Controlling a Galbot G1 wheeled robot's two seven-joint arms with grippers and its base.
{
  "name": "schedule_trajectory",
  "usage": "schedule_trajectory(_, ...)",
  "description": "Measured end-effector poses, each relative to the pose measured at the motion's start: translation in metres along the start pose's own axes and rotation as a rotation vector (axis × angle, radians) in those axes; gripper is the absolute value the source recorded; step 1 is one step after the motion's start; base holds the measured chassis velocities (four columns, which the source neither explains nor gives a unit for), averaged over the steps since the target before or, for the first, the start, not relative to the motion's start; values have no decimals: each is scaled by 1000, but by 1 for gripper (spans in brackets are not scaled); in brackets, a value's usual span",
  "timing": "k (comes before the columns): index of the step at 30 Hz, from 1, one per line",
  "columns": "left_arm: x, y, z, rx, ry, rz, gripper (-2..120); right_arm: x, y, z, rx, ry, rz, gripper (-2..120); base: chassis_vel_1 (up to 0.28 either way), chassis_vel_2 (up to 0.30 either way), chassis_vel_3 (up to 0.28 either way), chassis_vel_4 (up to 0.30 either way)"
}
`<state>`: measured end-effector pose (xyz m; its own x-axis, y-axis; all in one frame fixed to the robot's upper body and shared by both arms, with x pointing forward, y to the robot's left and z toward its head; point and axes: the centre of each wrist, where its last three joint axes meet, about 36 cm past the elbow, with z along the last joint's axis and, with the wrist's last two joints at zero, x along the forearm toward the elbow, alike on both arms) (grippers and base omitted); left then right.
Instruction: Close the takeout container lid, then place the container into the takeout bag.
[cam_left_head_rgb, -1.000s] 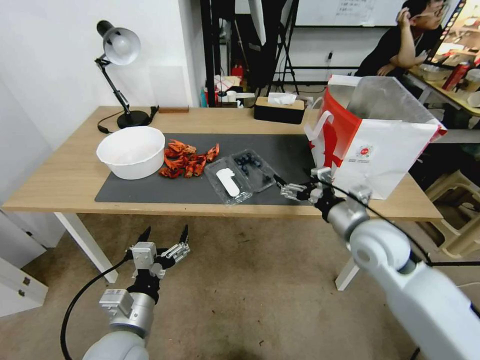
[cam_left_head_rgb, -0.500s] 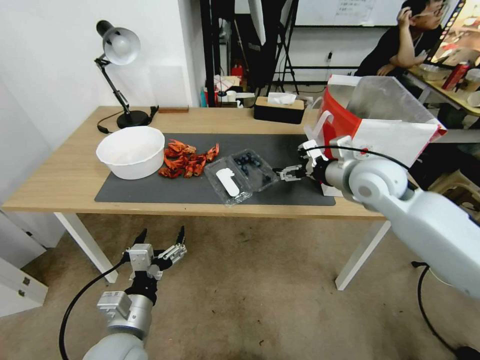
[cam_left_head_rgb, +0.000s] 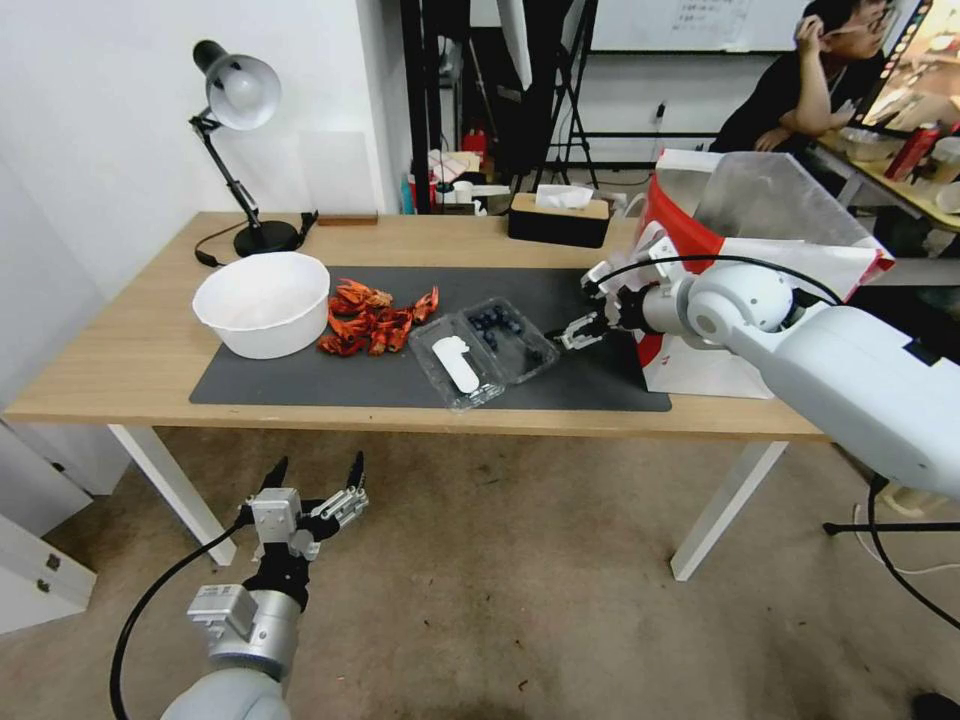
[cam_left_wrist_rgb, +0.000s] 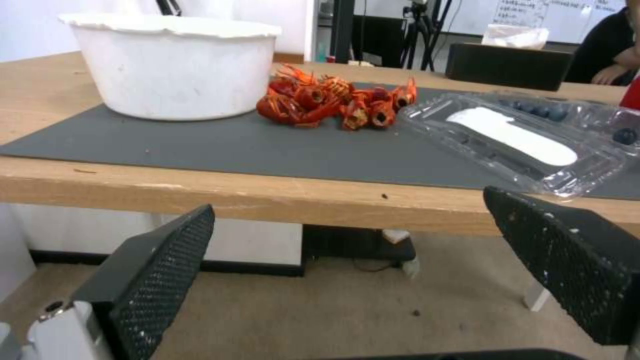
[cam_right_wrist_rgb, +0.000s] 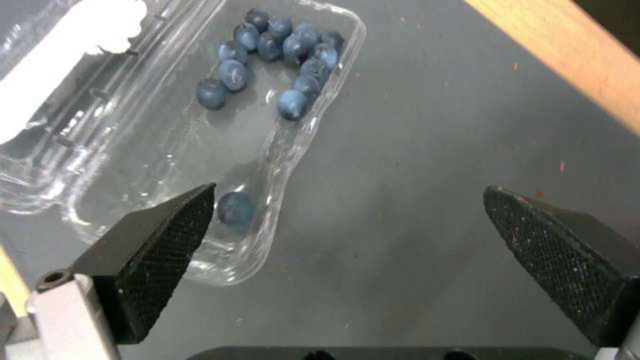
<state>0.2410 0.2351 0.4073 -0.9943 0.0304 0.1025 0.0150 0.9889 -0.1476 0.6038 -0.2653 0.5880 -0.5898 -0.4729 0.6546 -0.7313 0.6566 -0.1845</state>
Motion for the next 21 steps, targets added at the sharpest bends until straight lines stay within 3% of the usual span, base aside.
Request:
schedule_trajectory(8, 0, 1, -1, -2, -2, -1, 100, -10, -2, -3, 104, 29, -18, 100, 0, 0, 0, 0)
schedule_trajectory(21, 0, 2, -1, -3, 2, -4, 100, -22, -4, -5, 126, 70, -41, 100, 0, 0, 0, 0)
